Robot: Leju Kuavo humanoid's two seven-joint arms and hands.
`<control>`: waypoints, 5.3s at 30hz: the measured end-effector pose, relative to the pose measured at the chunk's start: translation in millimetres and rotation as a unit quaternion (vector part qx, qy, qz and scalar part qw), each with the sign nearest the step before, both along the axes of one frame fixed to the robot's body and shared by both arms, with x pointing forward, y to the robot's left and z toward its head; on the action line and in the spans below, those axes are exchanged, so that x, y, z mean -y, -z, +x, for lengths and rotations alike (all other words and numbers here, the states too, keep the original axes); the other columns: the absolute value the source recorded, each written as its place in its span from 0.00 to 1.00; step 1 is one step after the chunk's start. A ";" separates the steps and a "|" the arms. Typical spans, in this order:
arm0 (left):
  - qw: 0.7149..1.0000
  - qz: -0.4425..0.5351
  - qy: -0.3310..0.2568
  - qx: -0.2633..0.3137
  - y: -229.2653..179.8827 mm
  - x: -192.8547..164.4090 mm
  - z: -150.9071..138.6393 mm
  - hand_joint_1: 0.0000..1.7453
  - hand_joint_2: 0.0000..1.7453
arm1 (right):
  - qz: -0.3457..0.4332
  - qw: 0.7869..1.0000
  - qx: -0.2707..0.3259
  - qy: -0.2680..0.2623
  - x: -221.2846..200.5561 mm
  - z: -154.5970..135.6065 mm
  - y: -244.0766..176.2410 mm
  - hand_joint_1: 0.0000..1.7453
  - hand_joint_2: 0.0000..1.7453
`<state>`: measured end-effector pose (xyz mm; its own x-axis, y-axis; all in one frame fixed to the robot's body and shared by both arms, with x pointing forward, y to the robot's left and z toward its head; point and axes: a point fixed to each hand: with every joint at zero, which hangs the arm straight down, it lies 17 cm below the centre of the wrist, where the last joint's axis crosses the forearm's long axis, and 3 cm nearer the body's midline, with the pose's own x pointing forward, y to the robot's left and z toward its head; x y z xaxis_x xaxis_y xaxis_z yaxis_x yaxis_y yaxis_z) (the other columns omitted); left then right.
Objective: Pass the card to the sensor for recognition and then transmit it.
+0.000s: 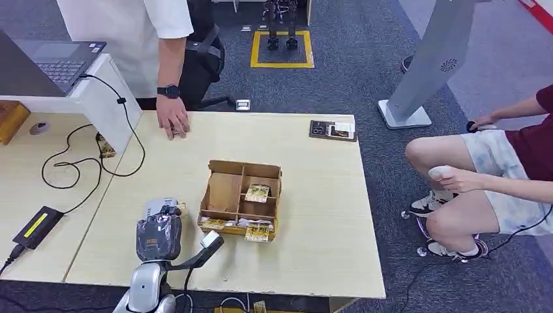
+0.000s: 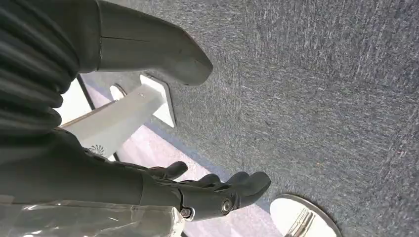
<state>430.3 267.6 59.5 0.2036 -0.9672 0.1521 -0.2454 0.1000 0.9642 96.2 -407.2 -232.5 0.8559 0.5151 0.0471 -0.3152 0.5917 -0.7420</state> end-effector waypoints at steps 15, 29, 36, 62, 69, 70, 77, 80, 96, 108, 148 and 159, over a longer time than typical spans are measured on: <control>0.990 -0.020 0.047 0.135 -88.8 19.0 -0.7 1.00 1.00 | -0.009 1.000 -0.004 0.005 6.7 -5.2 -2.1 0.00 1.00; 0.980 -0.030 0.058 0.187 -130.8 21.2 -4.2 1.00 1.00 | -0.012 1.000 -0.004 0.006 8.4 -6.0 -2.9 0.00 1.00; 0.973 -0.031 0.067 0.220 -159.9 24.0 6.9 1.00 1.00 | -0.013 1.000 0.000 -0.001 4.6 -1.3 -2.9 0.00 1.00; 0.967 -0.054 0.050 0.242 -197.4 21.9 61.7 1.00 1.00 | -0.004 1.000 -0.001 -0.026 -10.2 17.7 2.8 0.00 1.00; 0.966 -0.076 0.055 0.241 -196.4 24.2 62.3 0.00 1.00 | -0.003 1.000 0.000 -0.028 -11.9 17.9 3.1 0.00 1.00; 0.966 -0.077 0.055 0.241 -195.9 24.1 62.3 0.00 1.00 | -0.004 1.000 0.000 -0.028 -11.6 17.8 3.0 0.00 1.00; 0.965 -0.091 0.077 0.236 -187.6 29.6 59.3 0.00 1.00 | -0.006 1.000 0.002 -0.028 -10.0 17.8 2.4 0.00 1.00; 0.963 -0.109 0.083 0.232 -181.8 29.5 56.9 0.00 1.00 | -0.006 1.000 0.002 -0.024 -8.4 15.3 2.4 0.00 1.00; 0.949 -0.158 0.118 0.246 -177.7 28.2 19.5 0.00 1.00 | 0.004 1.000 -0.004 -0.001 -1.6 -6.3 2.7 0.00 1.00; 0.935 -0.146 0.215 0.240 -180.4 58.7 -2.8 0.00 1.00 | -0.003 1.000 0.003 0.008 8.0 -10.3 -3.8 0.00 1.00; 0.922 -0.106 0.356 0.108 -114.5 130.5 -15.6 0.00 1.00 | -0.003 1.000 0.002 0.008 17.8 -2.6 5.1 0.00 1.00; 0.922 -0.100 0.368 0.061 -92.6 142.2 -21.8 0.00 1.00 | -0.002 1.000 -0.002 0.010 18.4 -6.8 5.9 0.00 1.00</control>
<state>408.5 125.4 152.1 -0.5272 -0.7867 0.3213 -0.1455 0.4561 0.8780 89.4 -425.5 -238.5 0.8663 0.4978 0.0412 -0.3065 0.5948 -0.7432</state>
